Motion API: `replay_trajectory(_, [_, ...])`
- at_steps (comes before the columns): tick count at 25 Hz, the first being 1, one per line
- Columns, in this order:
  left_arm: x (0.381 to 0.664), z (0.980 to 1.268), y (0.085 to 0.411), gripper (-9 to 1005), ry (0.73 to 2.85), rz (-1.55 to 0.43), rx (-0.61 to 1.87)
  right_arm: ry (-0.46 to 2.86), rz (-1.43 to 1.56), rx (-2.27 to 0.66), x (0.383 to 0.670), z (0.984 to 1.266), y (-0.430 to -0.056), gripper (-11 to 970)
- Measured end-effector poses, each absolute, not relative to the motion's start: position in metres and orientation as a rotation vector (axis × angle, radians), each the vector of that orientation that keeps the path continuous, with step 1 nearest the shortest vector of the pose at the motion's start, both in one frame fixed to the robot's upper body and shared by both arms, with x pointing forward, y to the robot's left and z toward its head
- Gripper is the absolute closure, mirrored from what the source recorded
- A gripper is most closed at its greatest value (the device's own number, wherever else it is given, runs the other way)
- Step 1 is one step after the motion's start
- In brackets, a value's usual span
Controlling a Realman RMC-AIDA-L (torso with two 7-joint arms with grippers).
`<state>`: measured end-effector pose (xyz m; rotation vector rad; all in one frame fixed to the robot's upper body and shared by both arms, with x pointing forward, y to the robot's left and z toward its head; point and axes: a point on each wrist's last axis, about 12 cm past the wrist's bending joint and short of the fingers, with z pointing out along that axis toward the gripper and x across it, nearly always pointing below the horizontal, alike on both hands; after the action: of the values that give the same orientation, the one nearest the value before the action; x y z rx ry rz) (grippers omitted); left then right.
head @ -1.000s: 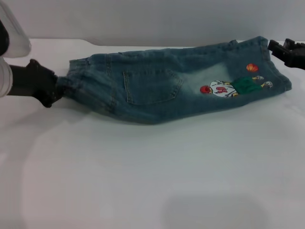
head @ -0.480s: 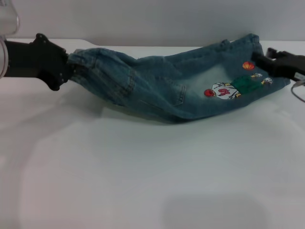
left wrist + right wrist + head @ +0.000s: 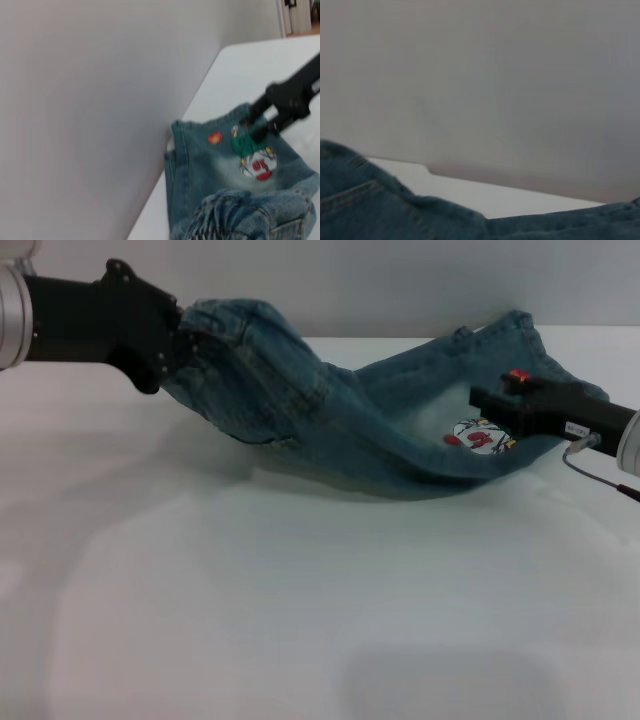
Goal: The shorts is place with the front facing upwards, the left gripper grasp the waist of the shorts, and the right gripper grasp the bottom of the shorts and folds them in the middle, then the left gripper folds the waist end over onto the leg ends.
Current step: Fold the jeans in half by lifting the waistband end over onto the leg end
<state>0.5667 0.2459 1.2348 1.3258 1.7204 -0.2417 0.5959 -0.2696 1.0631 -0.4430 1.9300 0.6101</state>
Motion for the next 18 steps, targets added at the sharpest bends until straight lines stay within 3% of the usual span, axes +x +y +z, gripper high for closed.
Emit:
replay_trajectory(7, [0.569, 1.244, 0.232, 921, 1.692, -0.264, 1.313, 1.926, 0.626, -0.467, 0.591, 1.062, -0.27, 441])
replay_trajectory(18, [0.583, 1.234, 0.217, 923, 1.689, -0.272, 1.248, 1.891, 0.509, -0.494, 0.581, 1.067, -0.296, 441])
